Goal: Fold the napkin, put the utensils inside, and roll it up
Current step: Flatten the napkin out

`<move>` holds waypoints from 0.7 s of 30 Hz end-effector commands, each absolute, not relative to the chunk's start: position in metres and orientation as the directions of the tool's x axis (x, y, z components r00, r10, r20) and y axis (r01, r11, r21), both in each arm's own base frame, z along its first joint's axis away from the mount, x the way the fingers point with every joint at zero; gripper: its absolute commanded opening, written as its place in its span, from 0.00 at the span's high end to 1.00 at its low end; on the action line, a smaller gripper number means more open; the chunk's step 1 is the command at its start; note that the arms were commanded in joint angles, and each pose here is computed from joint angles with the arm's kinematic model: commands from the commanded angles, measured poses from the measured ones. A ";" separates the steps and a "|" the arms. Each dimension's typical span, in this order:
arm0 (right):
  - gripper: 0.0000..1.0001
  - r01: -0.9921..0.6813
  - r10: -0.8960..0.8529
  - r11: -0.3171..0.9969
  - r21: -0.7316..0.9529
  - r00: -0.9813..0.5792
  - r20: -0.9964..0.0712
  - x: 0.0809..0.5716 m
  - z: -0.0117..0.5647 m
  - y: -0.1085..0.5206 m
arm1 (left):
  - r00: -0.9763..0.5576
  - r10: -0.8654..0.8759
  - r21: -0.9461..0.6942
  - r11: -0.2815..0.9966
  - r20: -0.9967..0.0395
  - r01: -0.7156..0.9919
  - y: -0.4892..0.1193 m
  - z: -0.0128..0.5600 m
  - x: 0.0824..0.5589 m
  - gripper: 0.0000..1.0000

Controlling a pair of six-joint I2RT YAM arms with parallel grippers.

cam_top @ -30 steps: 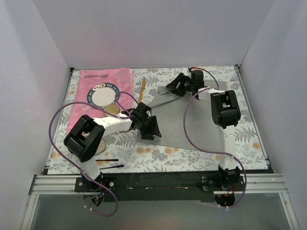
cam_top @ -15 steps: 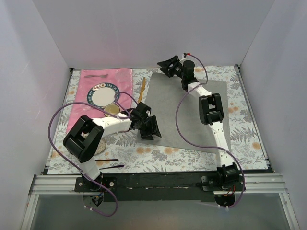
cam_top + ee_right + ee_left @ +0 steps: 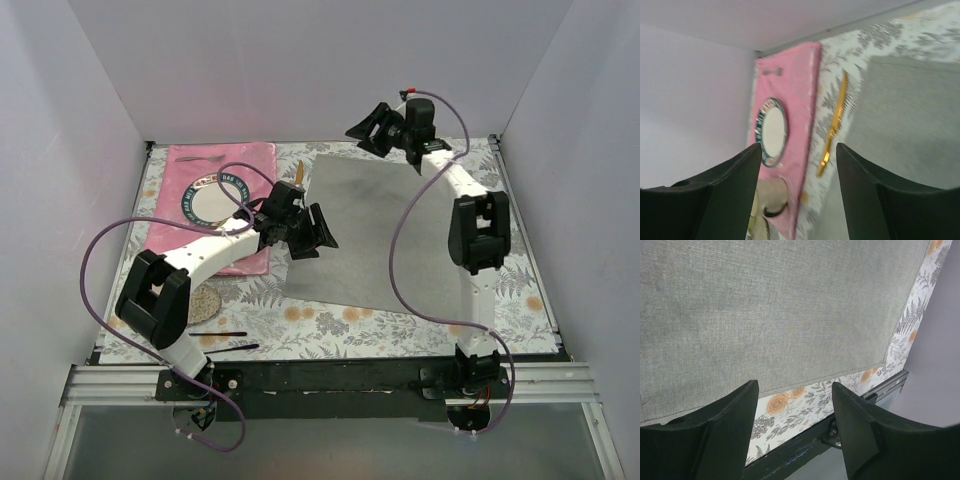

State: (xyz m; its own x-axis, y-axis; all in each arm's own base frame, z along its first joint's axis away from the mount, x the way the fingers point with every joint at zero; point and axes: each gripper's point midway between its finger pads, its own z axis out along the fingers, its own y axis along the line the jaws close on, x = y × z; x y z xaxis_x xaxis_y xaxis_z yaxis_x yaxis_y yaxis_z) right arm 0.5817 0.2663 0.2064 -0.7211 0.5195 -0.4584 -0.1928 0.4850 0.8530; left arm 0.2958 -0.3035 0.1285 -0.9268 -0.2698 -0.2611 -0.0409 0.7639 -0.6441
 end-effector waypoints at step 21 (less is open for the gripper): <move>0.36 -0.542 -0.431 0.833 0.110 -0.760 -0.486 0.228 0.145 0.265 | -0.548 -0.719 -0.611 0.677 -0.428 -0.411 -0.124 0.322 0.329 0.09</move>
